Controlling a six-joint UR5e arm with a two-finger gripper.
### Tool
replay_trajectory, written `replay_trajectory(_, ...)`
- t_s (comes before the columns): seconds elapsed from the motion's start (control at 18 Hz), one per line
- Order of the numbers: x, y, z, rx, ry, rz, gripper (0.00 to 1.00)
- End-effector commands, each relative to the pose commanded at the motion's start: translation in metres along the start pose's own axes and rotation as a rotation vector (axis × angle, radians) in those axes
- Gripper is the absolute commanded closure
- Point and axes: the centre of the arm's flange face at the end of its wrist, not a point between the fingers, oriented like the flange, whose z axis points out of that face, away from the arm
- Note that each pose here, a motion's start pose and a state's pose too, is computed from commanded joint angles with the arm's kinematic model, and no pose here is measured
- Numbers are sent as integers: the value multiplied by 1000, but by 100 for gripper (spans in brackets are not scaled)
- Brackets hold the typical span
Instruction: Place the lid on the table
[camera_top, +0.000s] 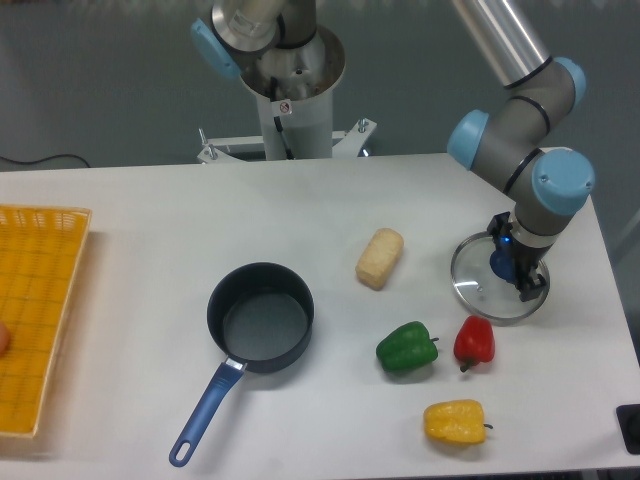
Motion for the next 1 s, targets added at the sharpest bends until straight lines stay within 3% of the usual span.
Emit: replay_trajectory(1.0,-2,1,5,-6,-11,0,64)
